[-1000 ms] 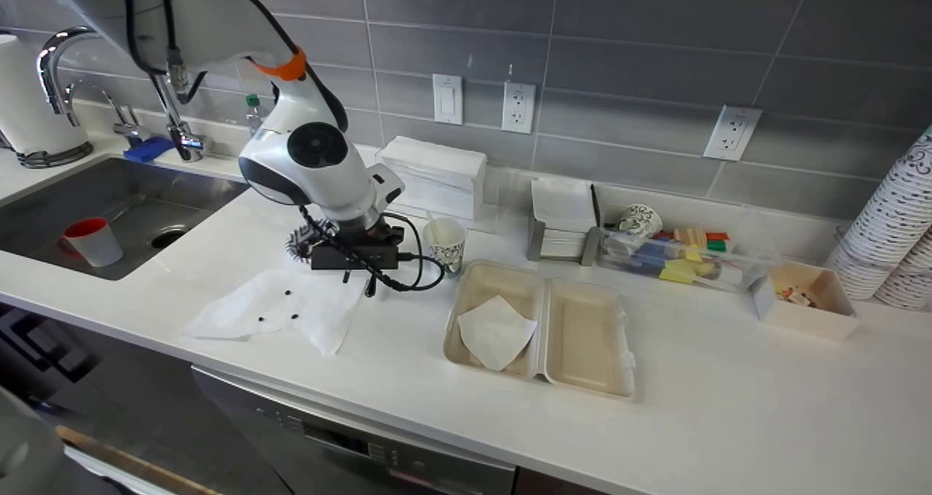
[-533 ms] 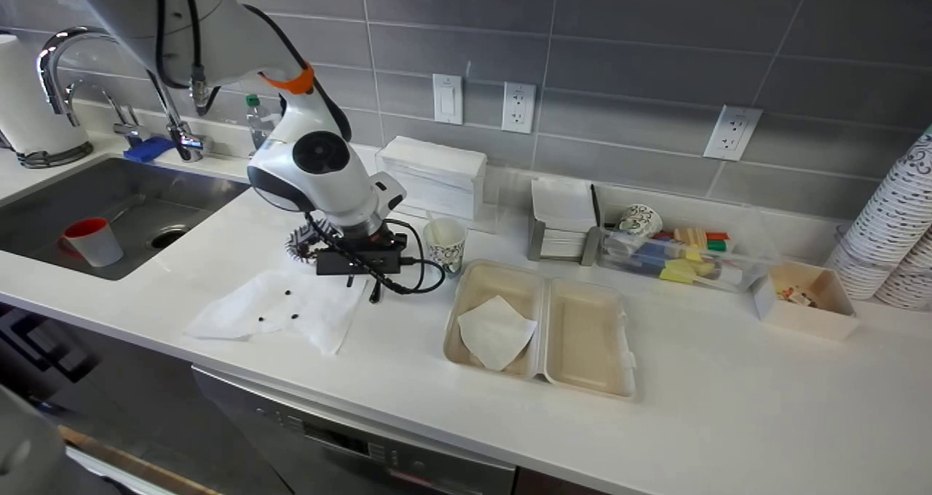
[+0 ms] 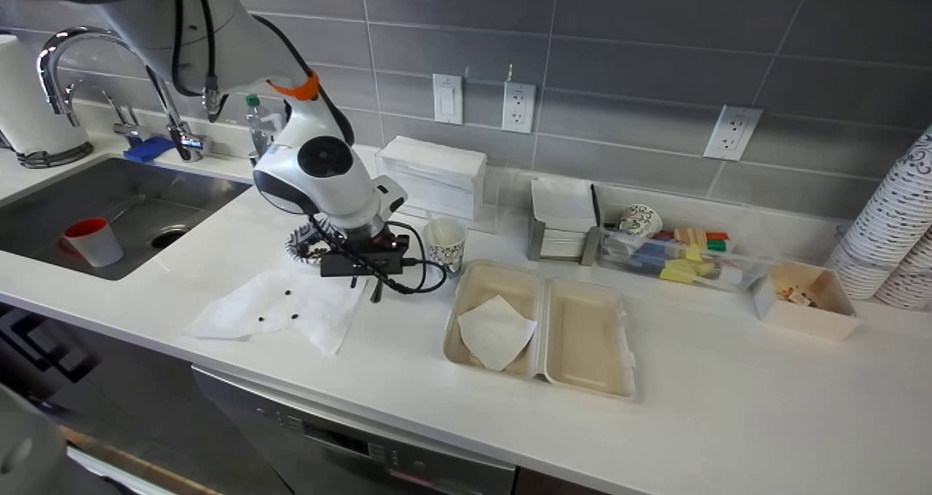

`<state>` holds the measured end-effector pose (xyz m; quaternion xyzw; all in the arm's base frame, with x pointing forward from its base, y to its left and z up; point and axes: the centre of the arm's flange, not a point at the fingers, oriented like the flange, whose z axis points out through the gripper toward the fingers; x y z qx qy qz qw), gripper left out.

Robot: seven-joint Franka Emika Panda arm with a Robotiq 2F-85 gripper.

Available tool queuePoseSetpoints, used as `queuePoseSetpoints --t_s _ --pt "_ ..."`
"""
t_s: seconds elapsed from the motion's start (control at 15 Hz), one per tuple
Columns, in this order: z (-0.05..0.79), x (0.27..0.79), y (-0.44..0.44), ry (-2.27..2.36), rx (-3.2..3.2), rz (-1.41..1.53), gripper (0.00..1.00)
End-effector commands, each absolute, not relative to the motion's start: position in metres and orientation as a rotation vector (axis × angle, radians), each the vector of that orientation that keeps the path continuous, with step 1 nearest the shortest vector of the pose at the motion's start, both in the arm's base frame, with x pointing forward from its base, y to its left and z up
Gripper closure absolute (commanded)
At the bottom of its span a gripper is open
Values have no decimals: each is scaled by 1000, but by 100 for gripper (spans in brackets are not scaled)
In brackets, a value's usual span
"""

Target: Use the spoon to transfer some contents from the plate into the cup

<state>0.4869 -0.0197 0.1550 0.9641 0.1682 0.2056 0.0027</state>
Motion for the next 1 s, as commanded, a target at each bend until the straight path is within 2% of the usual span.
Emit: queuePoseSetpoints --t_s 0.0,0.07,0.13,0.4,0.47,0.87,0.93 --pt "152 485 -22 523 2984 640 41" --pt "157 484 -24 518 2973 635 34" --pt "166 480 -27 521 2961 614 34" --pt "210 458 -37 592 2930 492 5" --pt "217 450 -39 627 2943 452 1" --pt "235 395 -59 647 2972 302 0" --pt "163 376 -53 654 2931 342 0"
